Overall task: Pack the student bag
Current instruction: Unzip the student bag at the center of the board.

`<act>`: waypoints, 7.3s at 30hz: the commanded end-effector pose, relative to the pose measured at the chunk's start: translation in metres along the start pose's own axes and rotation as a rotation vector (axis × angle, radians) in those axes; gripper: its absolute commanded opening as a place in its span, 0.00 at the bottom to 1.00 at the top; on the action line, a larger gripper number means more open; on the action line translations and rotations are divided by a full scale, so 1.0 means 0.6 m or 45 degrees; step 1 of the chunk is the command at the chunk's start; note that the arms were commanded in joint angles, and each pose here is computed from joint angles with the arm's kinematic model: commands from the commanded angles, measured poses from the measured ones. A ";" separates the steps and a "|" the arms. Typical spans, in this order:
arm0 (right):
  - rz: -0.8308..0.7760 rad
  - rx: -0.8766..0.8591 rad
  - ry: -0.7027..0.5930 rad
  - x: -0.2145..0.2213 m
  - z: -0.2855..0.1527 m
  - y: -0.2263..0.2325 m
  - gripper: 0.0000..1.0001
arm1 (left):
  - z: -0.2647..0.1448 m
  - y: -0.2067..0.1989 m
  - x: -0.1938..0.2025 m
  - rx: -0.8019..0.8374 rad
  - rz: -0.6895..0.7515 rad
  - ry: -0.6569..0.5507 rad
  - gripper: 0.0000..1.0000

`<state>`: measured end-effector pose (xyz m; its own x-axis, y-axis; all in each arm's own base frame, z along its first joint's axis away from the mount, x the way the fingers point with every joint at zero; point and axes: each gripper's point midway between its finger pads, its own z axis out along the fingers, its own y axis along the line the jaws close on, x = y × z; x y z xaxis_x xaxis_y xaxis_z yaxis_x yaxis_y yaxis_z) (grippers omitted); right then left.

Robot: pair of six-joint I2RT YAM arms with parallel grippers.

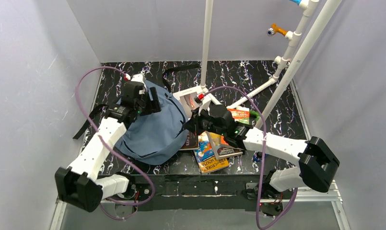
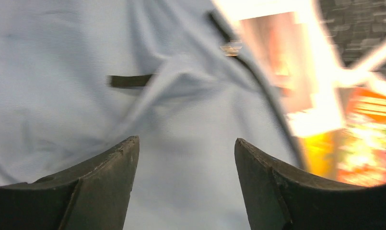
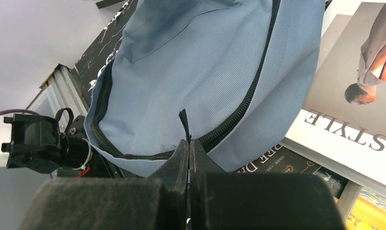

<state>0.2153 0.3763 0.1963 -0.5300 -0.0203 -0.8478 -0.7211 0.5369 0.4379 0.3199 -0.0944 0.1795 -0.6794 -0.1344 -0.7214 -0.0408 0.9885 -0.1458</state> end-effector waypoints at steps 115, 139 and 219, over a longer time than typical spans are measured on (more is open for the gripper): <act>0.272 -0.052 -0.197 -0.082 0.004 0.054 0.01 | -0.178 -0.155 0.144 0.938 -0.299 0.041 0.71; 0.439 0.053 -0.329 -0.165 0.056 -0.043 0.01 | -0.150 -0.190 0.268 1.007 -0.132 0.263 0.00; 0.322 -0.281 -0.259 -0.159 0.013 0.030 0.01 | 0.036 -0.219 0.101 0.622 -1.083 0.503 0.40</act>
<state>0.2583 0.3875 0.2212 -0.6962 0.1826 -0.6942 -0.5785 0.4299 0.6932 0.2973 -0.2300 0.1341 -0.7267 -0.6853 0.0475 -0.4422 0.4137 -0.7958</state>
